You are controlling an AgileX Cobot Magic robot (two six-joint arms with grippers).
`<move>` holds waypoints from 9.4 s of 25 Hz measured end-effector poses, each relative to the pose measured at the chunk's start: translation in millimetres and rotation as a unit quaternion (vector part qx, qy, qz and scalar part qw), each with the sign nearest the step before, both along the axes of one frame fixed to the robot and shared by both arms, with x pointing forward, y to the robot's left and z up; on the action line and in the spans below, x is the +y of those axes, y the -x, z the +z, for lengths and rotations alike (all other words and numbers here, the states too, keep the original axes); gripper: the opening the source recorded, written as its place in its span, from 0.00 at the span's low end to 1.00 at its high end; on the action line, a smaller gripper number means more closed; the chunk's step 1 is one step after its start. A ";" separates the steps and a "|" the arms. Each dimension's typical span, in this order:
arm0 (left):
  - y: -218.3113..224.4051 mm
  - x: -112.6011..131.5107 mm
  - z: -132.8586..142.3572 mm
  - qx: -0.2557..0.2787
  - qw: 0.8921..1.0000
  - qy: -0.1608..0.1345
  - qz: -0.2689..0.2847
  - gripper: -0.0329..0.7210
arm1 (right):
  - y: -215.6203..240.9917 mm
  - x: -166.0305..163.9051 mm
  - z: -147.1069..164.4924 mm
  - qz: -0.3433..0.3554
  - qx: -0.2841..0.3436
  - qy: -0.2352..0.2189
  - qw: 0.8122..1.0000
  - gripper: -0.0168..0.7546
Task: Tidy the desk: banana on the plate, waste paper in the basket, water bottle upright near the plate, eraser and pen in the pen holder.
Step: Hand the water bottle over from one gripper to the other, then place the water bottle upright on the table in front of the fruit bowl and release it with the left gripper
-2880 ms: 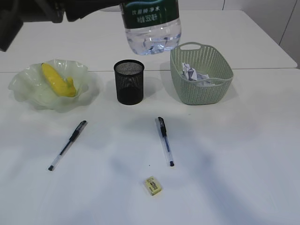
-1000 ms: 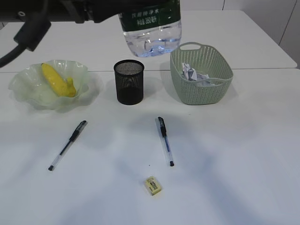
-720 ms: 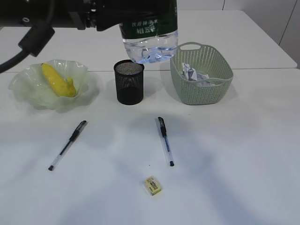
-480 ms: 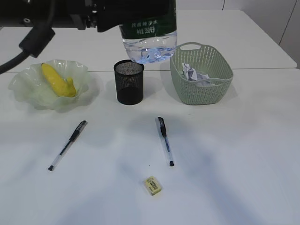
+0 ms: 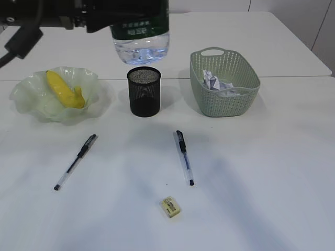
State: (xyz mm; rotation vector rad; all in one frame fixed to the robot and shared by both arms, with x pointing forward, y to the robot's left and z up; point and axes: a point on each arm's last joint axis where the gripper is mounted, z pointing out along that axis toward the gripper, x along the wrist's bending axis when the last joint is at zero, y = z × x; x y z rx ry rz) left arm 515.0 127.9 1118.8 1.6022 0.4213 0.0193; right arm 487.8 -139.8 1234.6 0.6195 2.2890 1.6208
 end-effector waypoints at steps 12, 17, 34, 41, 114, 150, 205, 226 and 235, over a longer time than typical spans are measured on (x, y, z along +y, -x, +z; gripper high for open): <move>-16.8 82.1 4.8 -0.021 0.998 -0.017 0.049 0.52 | 1.9 -2.2 0.2 -0.005 -0.002 0.011 1.000 0.77; -25.0 119.5 1.6 -0.020 0.994 -0.037 0.106 0.52 | 1.8 -2.3 0.0 -0.005 -0.003 0.013 1.000 0.77; -8.0 140.4 -63.8 -0.068 0.983 -0.052 0.162 0.52 | 1.6 -2.7 -0.4 -0.006 -0.003 0.016 1.000 0.77; -12.4 144.6 -75.7 -0.072 0.977 -0.076 0.185 0.52 | 1.7 -2.6 -0.5 -0.006 -0.003 0.017 1.000 0.77; -51.8 180.0 -236.2 -0.060 0.970 -0.175 0.158 0.52 | -0.9 0.4 -8.4 0.010 0.019 0.030 0.999 0.77; -50.8 201.7 -254.4 -0.030 0.965 -0.176 0.191 0.58 | -0.7 0.3 -8.8 0.012 0.019 0.031 0.999 0.77; -47.4 197.7 -226.6 -0.012 0.974 -0.145 0.171 0.89 | -0.9 0.3 -8.6 0.010 0.018 0.031 0.999 0.77; -49.2 198.7 -192.9 -0.059 0.969 -0.139 0.198 0.88 | -0.9 0.3 -8.6 0.010 0.018 0.031 0.999 0.77; -47.9 198.3 -173.7 -0.087 0.965 -0.138 0.206 0.88 | -1.1 0.3 -8.5 0.010 0.018 0.030 0.999 0.77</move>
